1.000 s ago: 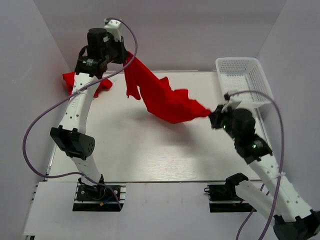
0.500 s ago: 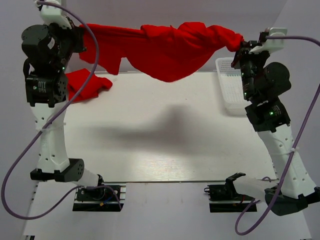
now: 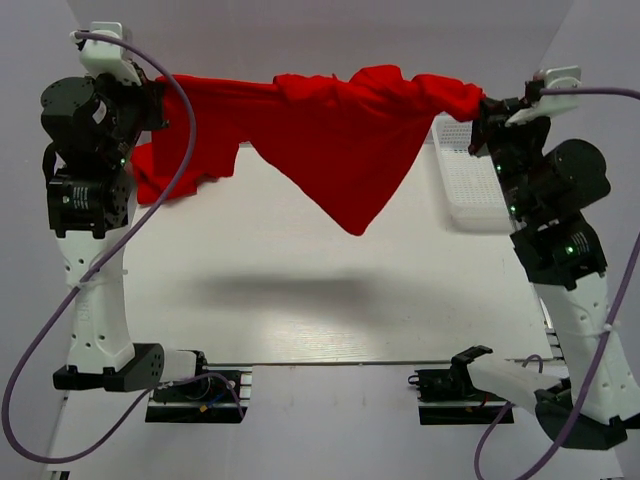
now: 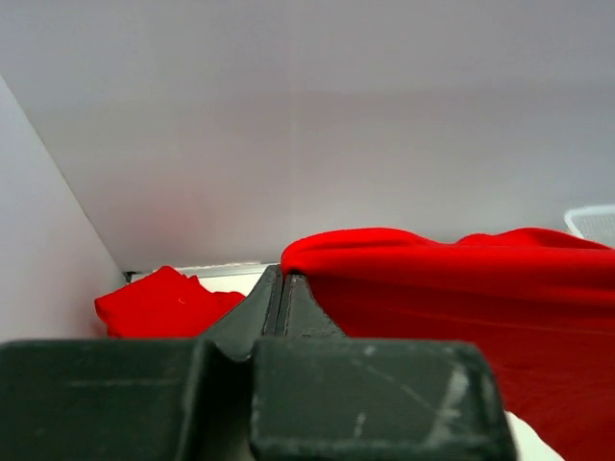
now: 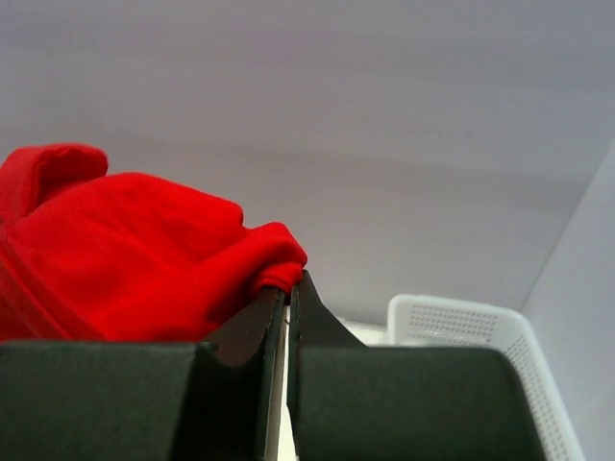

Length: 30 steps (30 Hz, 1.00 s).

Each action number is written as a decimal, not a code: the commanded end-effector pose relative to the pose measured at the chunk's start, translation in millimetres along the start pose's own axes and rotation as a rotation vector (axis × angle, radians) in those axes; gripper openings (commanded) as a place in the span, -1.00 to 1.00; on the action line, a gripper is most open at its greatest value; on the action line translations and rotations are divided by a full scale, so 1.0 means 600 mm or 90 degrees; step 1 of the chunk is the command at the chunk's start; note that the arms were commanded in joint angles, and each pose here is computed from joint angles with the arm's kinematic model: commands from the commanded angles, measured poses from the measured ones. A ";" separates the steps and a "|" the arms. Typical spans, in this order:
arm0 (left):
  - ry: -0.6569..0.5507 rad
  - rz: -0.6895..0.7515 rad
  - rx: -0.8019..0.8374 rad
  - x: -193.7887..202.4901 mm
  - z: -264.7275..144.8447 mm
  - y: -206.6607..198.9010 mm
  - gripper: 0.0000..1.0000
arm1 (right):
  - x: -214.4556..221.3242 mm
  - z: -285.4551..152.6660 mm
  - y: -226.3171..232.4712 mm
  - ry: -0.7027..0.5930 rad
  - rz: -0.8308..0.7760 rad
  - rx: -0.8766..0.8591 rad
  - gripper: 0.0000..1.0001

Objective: Fold and stack the t-shirts
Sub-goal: Flatten out the tshirt

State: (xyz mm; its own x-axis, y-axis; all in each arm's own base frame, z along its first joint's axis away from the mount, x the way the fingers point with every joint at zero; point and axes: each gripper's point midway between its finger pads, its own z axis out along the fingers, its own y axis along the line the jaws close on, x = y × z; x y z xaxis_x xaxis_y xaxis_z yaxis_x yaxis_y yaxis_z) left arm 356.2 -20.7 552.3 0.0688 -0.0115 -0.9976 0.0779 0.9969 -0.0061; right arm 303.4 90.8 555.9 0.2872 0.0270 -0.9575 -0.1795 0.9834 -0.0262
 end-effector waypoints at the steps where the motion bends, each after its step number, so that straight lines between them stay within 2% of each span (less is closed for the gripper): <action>1: -0.044 0.033 0.002 -0.045 -0.066 0.004 -1.00 | -0.004 -0.046 0.003 0.011 0.032 -0.033 -1.00; 2: -0.032 0.033 0.033 -0.034 -0.069 -0.011 -1.00 | 0.007 -0.055 0.012 0.029 0.049 -0.050 -1.00; 3: -0.015 0.032 0.058 -0.021 -0.068 -0.022 -1.00 | 0.059 -0.062 0.026 0.095 0.068 -0.069 -1.00; 5: 0.028 0.025 0.124 0.020 -0.074 -0.051 -1.00 | 0.118 -0.086 0.068 0.168 0.106 -0.141 -1.00; 7: 0.090 0.009 0.203 0.087 -0.065 -0.084 -1.00 | 0.236 -0.121 0.121 0.284 0.163 -0.222 -1.00; 9: 0.129 0.009 0.250 0.129 -0.063 -0.105 -1.00 | 0.322 -0.152 0.141 0.358 0.219 -0.229 -1.00; 10: 0.173 -0.007 0.284 0.181 -0.057 -0.119 -1.00 | 0.417 -0.191 0.149 0.440 0.226 -0.232 -1.00; 11: 0.237 -0.036 0.304 0.256 -0.051 -0.127 -1.00 | 0.426 -0.203 0.154 0.440 0.255 -0.230 -1.00; 12: 0.250 -0.040 0.304 0.286 -0.054 -0.127 -1.00 | 0.444 -0.204 0.154 0.438 0.259 -0.227 -1.00; 13: 0.267 -0.069 0.312 0.316 -0.057 -0.134 -1.00 | 0.540 -0.251 0.156 0.517 0.259 -0.217 -1.00; 14: 0.251 -0.066 0.323 0.332 -0.052 -0.138 -1.00 | 0.549 -0.253 0.160 0.504 0.270 -0.224 -1.00; 15: 0.299 -0.089 0.319 0.402 -0.065 -0.139 -1.00 | 0.556 -0.251 0.165 0.487 0.282 -0.229 -1.00; 16: 0.324 -0.115 0.311 0.437 -0.067 -0.140 -1.00 | 0.621 -0.284 0.163 0.531 0.284 -0.217 -1.00; 17: 0.319 -0.116 0.322 0.456 -0.067 -0.144 -1.00 | 0.637 -0.288 0.161 0.538 0.291 -0.204 -1.00; 18: 0.370 -0.141 0.316 0.516 -0.082 -0.145 -1.00 | 0.672 -0.304 0.160 0.563 0.295 -0.192 -1.00; 20: 0.400 -0.168 0.319 0.564 -0.089 -0.154 -1.00 | 0.704 -0.315 0.158 0.592 0.302 -0.174 -0.97; 21: 0.441 -0.187 0.313 0.610 -0.104 -0.155 -1.00 | 0.715 -0.316 0.158 0.608 0.297 -0.171 -0.71; 22: 0.453 -0.191 0.311 0.629 -0.108 -0.155 -1.00 | 0.722 -0.322 0.159 0.629 0.286 -0.175 -0.25; 24: 0.476 -0.213 0.316 0.666 -0.120 -0.164 -1.00 | 0.710 -0.299 0.162 0.641 0.260 -0.188 0.24; 25: 0.483 -0.219 0.325 0.676 -0.121 -0.168 -1.00 | 0.706 -0.295 0.157 0.644 0.229 -0.199 0.57; 27: 0.518 -0.227 0.313 0.694 -0.121 -0.165 -1.00 | 0.662 -0.246 0.162 0.603 0.211 -0.216 0.70; 30: 0.553 -0.222 0.269 0.715 -0.121 -0.153 -1.00 | 0.587 -0.185 0.191 0.530 0.187 -0.300 0.73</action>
State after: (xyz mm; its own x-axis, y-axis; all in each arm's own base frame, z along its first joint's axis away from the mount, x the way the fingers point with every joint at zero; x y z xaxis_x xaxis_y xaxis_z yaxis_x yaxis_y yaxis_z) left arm 294.7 -111.6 112.4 -0.7754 -0.0532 -0.6292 0.3168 0.8292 -0.4605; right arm 248.4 168.5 110.3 -0.7230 -0.0264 -0.6903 -0.3736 0.8555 0.3585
